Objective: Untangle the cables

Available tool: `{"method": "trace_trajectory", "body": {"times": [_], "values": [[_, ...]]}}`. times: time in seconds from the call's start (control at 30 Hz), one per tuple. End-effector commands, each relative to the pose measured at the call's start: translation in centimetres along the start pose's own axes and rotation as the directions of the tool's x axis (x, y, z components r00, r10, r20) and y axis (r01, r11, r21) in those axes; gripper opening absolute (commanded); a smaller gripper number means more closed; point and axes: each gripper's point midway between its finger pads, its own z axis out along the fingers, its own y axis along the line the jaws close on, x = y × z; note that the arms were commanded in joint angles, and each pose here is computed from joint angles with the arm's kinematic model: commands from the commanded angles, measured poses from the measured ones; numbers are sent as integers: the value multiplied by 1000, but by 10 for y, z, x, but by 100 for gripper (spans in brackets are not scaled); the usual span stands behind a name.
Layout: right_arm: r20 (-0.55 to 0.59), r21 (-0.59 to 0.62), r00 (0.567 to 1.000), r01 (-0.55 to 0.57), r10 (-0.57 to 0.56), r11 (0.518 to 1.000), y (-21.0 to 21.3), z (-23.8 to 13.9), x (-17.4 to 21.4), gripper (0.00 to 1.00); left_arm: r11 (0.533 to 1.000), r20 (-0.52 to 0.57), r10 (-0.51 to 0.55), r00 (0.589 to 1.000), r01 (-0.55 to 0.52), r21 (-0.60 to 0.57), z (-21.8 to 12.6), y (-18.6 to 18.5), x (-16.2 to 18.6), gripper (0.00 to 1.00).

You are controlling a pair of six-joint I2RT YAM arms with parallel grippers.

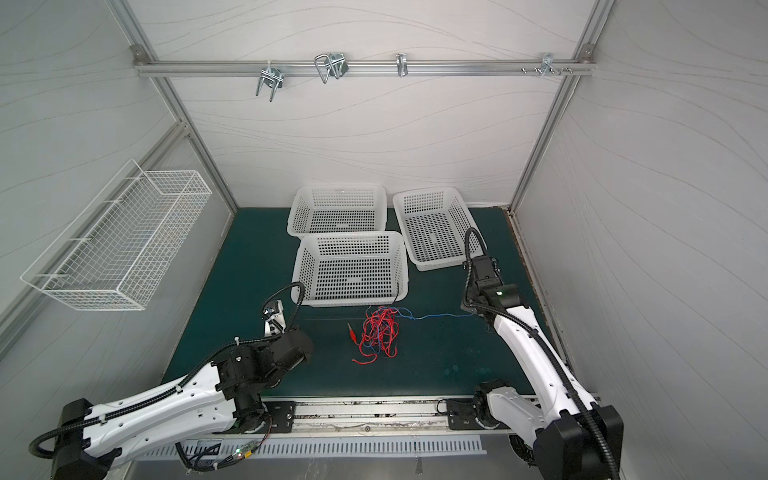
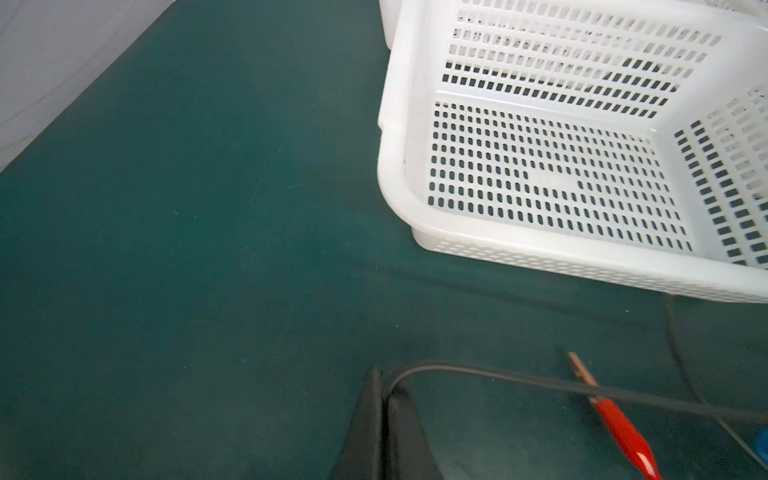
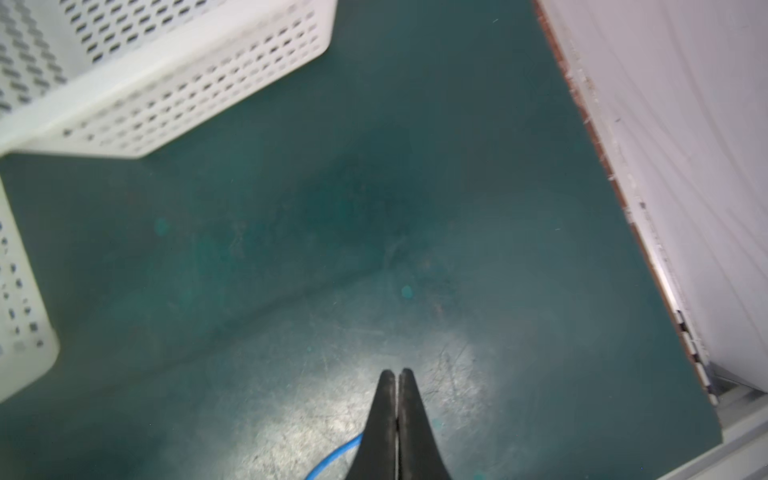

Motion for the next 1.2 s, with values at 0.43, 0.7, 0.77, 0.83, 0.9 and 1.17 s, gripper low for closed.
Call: {"method": "trace_trajectory", "body": {"times": [0.43,0.7,0.77,0.83,0.9,1.17], "values": [[6,-327,993,114,-118,938,73,-9,21,0,975,10,136,991,-136,175,18,-74,-4,0],[-39,-360,990,115,-138,926,88,-5,42,0,957,-4,206,979,-201,210,24,-100,-3,38],[-50,-367,989,110,-138,924,90,-3,45,0,954,4,206,979,-201,224,23,-104,-4,45],[-60,-378,988,112,-145,919,94,-1,48,0,951,12,201,979,-198,238,22,-106,-6,52],[-63,-382,987,115,-150,917,98,1,50,0,946,24,196,980,-196,258,20,-109,-8,59],[-42,-387,978,173,-205,906,110,-2,47,20,908,38,214,976,-213,362,13,-128,-9,71]]}}
